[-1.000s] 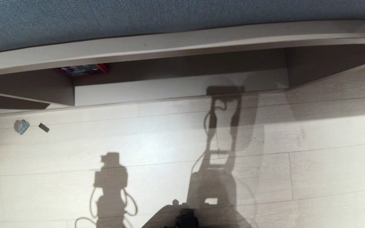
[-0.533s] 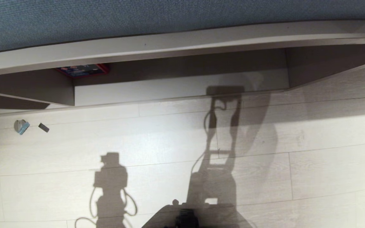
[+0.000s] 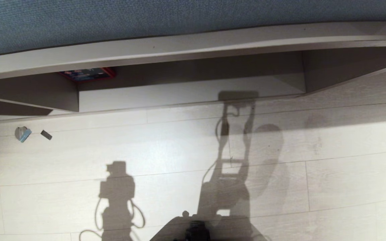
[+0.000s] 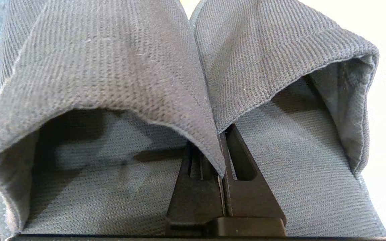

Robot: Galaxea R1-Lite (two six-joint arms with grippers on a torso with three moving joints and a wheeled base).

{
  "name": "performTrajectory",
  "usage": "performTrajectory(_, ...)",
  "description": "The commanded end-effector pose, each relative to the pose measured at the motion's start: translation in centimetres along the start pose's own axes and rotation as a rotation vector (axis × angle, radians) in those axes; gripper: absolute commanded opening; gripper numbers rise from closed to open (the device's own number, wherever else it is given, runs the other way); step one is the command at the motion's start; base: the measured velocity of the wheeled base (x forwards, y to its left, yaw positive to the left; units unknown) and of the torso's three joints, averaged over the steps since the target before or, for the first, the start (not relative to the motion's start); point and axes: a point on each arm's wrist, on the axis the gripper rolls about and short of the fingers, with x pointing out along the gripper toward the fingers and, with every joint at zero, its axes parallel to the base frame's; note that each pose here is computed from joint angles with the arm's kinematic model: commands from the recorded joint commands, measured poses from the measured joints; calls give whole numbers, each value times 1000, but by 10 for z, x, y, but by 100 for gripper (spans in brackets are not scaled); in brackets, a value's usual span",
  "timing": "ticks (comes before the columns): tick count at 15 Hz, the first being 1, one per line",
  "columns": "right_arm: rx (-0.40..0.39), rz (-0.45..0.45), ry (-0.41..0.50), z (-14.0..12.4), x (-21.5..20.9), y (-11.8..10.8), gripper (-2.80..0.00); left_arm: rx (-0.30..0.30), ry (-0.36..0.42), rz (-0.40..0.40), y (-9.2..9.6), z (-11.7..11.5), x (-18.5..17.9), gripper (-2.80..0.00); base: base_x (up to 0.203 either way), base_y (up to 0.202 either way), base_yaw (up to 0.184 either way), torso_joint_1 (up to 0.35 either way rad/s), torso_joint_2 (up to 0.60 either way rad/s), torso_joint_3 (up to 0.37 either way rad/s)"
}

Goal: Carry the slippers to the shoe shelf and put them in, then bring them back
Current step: Place the slippers on the floor

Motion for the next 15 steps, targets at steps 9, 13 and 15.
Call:
performTrajectory(9,-24,224,80,-95,12,14,-280,-6,5,0,0,-2,0,-280,0,0,0,0,0,0)
performTrajectory(13,-24,224,84,-95,12,14,-280,-6,5,2,0,-2,0,-280,0,0,0,0,0,0)
performTrajectory(15,-26,223,83,-95,12,14,-280,-6,5,0,0,-2,0,-280,0,0,0,1,3,79)
